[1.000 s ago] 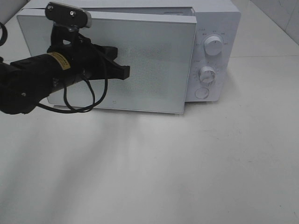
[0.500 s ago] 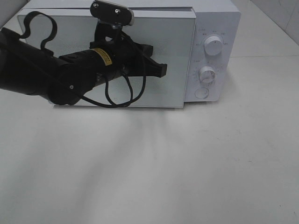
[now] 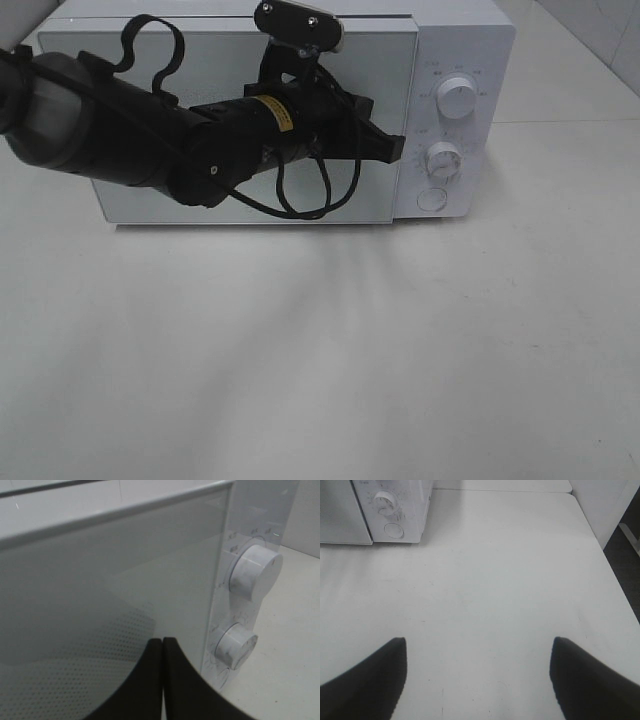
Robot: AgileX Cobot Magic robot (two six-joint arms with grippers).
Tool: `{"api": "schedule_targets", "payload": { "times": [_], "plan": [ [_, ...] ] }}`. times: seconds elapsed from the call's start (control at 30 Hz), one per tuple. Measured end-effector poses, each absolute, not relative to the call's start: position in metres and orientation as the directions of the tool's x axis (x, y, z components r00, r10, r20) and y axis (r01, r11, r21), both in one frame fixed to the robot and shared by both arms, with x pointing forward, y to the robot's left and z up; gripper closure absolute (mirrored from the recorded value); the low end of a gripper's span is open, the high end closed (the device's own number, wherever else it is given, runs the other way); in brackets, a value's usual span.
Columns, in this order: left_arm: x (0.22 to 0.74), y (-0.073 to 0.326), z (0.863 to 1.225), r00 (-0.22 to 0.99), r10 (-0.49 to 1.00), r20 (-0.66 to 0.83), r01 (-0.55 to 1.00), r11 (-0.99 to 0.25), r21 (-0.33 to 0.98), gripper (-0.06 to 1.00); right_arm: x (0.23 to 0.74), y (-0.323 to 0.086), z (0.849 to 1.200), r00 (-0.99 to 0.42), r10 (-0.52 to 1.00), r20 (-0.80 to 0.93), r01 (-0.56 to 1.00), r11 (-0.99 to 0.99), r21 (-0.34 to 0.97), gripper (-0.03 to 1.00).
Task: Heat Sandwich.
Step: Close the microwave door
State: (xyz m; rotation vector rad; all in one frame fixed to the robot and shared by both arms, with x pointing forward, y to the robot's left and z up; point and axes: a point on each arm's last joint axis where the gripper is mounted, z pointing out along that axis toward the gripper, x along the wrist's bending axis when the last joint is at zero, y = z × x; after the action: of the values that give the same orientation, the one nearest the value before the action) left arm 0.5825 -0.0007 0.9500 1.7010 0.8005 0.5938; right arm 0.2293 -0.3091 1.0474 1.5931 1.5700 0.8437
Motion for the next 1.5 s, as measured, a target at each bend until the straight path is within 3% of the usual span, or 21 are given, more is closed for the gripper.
{"api": "schedule_targets", "payload": {
  "times": [1.0,1.5],
  "plan": [
    [0.596,-0.011,0.952,0.660,0.752,0.014,0.207,-0.199,0.958,0.94,0.229,-0.309,1.047,0.036,0.999,-0.038,0.517,0.014,0.856,0.20],
    [0.567,0.011,0.963,0.633,0.773,-0.035,0.235,-0.149,0.960,0.94,0.229,-0.309,1.047,0.036,0.999,-0.038,0.517,0.014,0.856,0.20]
  ]
}}
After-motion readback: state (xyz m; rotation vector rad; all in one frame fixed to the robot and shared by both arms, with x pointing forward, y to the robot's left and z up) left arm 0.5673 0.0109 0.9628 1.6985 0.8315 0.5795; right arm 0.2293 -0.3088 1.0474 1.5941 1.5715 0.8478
